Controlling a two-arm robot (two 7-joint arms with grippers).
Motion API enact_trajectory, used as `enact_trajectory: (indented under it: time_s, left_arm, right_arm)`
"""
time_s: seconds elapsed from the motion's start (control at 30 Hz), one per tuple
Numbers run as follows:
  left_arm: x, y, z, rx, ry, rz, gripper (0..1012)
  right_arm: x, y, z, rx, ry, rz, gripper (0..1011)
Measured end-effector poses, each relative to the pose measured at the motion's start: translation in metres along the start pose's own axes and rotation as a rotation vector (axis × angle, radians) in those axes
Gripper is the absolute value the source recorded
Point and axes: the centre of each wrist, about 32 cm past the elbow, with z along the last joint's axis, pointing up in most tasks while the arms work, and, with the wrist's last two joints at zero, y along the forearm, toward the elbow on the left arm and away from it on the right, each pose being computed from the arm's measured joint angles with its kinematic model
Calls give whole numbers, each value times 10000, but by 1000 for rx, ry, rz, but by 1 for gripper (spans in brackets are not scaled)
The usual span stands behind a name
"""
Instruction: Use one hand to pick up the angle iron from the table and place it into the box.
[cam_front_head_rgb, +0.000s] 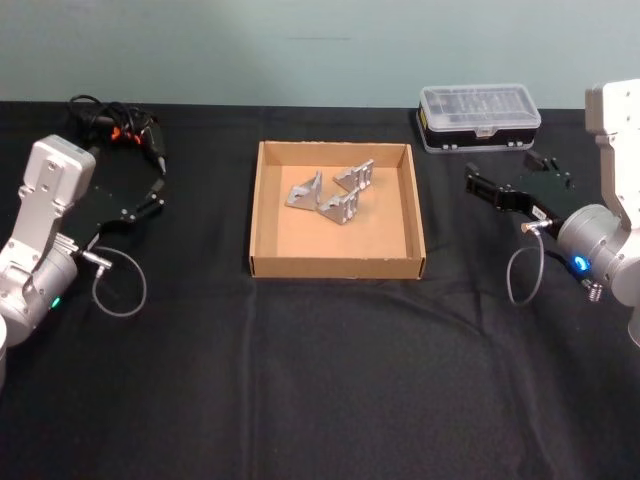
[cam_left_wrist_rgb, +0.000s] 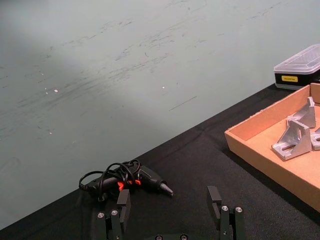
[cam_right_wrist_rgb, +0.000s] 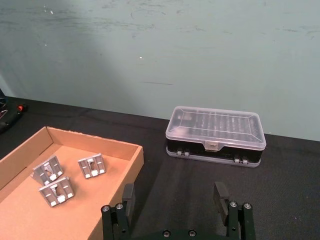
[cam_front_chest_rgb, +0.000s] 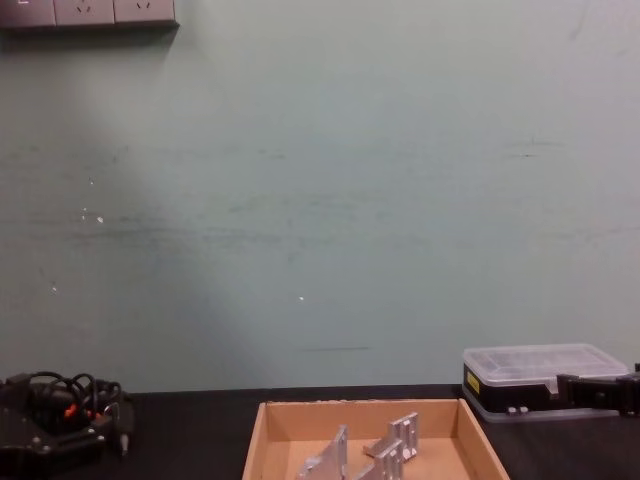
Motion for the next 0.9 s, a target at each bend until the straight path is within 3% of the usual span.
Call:
enact_trajectory:
  time_s: [0.9]
  left_arm:
    - [0,0,0,0,0,0,1000]
  right_arm:
    - [-1,1,8,6,0,0,1003]
